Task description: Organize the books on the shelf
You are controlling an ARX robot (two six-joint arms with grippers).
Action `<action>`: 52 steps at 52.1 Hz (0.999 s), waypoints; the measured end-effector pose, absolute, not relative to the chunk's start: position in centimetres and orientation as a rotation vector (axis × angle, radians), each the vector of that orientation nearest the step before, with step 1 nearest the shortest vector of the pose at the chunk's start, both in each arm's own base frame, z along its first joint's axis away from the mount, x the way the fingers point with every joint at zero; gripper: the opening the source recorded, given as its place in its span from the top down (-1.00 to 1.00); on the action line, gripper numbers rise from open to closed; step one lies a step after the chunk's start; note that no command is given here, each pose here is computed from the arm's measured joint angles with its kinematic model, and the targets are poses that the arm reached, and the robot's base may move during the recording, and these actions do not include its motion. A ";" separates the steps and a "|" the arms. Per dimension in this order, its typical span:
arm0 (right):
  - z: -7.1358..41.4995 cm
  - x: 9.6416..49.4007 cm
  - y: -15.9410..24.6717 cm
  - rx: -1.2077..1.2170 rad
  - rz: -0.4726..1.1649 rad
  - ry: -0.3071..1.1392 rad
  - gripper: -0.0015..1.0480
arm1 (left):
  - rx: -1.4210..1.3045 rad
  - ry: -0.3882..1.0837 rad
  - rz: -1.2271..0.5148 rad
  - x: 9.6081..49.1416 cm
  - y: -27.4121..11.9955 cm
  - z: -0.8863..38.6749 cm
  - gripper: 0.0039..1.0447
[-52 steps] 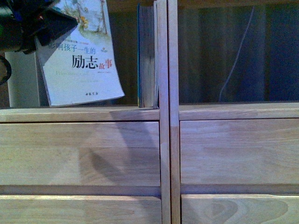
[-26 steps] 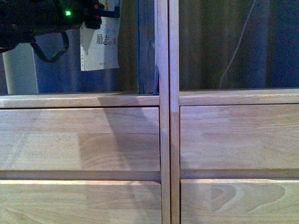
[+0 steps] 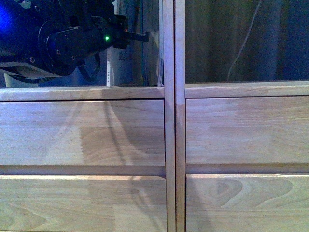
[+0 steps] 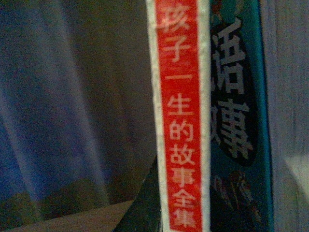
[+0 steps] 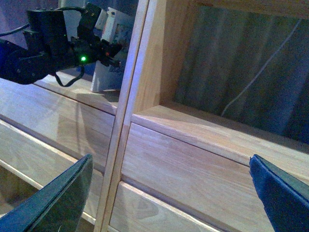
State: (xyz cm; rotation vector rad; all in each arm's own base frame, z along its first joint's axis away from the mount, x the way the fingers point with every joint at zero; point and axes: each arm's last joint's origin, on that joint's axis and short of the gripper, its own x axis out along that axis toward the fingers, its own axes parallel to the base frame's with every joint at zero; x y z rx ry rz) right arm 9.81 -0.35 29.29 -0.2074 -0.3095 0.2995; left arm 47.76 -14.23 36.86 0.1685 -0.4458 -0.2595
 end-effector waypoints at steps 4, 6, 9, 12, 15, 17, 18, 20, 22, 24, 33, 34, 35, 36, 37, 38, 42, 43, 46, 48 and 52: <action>29.3 9.8 -0.3 -0.207 0.299 -0.309 -0.86 | 0.175 -0.451 -0.259 47.7 -14.6 36.8 0.88; 29.3 9.8 -0.3 -0.207 0.299 -0.309 -0.86 | 0.176 -0.450 -0.258 47.7 -14.6 36.7 0.88; 29.3 9.8 -0.3 -0.207 0.299 -0.309 -0.86 | 0.178 -0.444 -0.259 47.7 -14.7 36.5 0.88; 29.3 9.8 -0.3 -0.207 0.299 -0.309 -0.86 | 0.181 -0.436 -0.263 47.8 -14.8 36.4 0.84; 29.3 9.8 -0.3 -0.207 0.299 -0.309 -0.86 | 0.182 -0.435 -0.258 47.8 -14.8 36.4 0.68; 29.3 9.8 -0.3 -0.207 0.299 -0.309 -0.86 | 0.184 -0.433 -0.255 47.8 -14.8 36.3 0.58; 29.3 9.8 -0.3 -0.207 0.299 -0.309 -0.86 | 0.184 -0.431 -0.254 47.8 -14.8 36.3 0.51; 29.3 9.8 -0.3 -0.207 0.299 -0.309 -0.86 | 0.185 -0.427 -0.251 47.8 -14.8 36.1 0.41; 29.3 9.8 -0.3 -0.207 0.299 -0.309 -0.86 | 0.185 -0.424 -0.251 47.7 -14.8 35.9 0.31; 29.3 9.8 -0.3 -0.207 0.299 -0.309 -0.86 | 0.186 -0.416 -0.250 47.7 -14.8 35.6 0.21; 29.3 9.8 -0.3 -0.208 0.299 -0.310 -0.86 | 0.113 -0.405 -0.261 45.1 -13.9 34.8 -0.47; 29.3 9.8 -0.3 -0.208 0.300 -0.310 -0.86 | 0.087 -0.396 -0.257 44.2 -13.6 35.0 -0.57; 29.3 9.8 -0.3 -0.208 0.299 -0.310 -0.86 | 0.068 -0.390 -0.260 43.6 -13.3 35.2 -0.64; 29.3 9.8 -0.3 -0.208 0.299 -0.310 -0.86 | 0.057 -0.387 -0.261 42.8 -13.0 35.4 -0.70; 29.3 9.8 -0.3 -0.207 0.300 -0.310 -0.86 | 0.040 -0.386 -0.263 42.0 -12.6 35.6 -0.77; 29.3 9.8 -0.3 -0.208 0.300 -0.310 -0.86 | 0.025 -0.389 -0.263 41.2 -12.3 35.8 -0.84; 29.3 9.8 -0.3 -0.208 0.300 -0.310 -0.86 | -0.006 -0.407 -0.281 37.6 -10.6 36.2 -0.86; 29.3 9.8 -0.3 -0.208 0.299 -0.310 -0.86 | -0.014 -0.406 -0.290 36.6 -10.1 36.2 -0.85; 29.3 9.8 -0.3 -0.208 0.300 -0.310 -0.86 | -0.018 -0.390 -0.311 33.7 -8.9 35.6 -0.86; 29.3 9.8 -0.3 -0.208 0.300 -0.310 -0.86 | -0.023 -0.375 -0.312 32.4 -8.4 35.0 -0.86; 29.3 9.8 -0.3 -0.208 0.300 -0.310 -0.86 | -0.029 -0.368 -0.316 31.7 -8.2 34.7 -0.86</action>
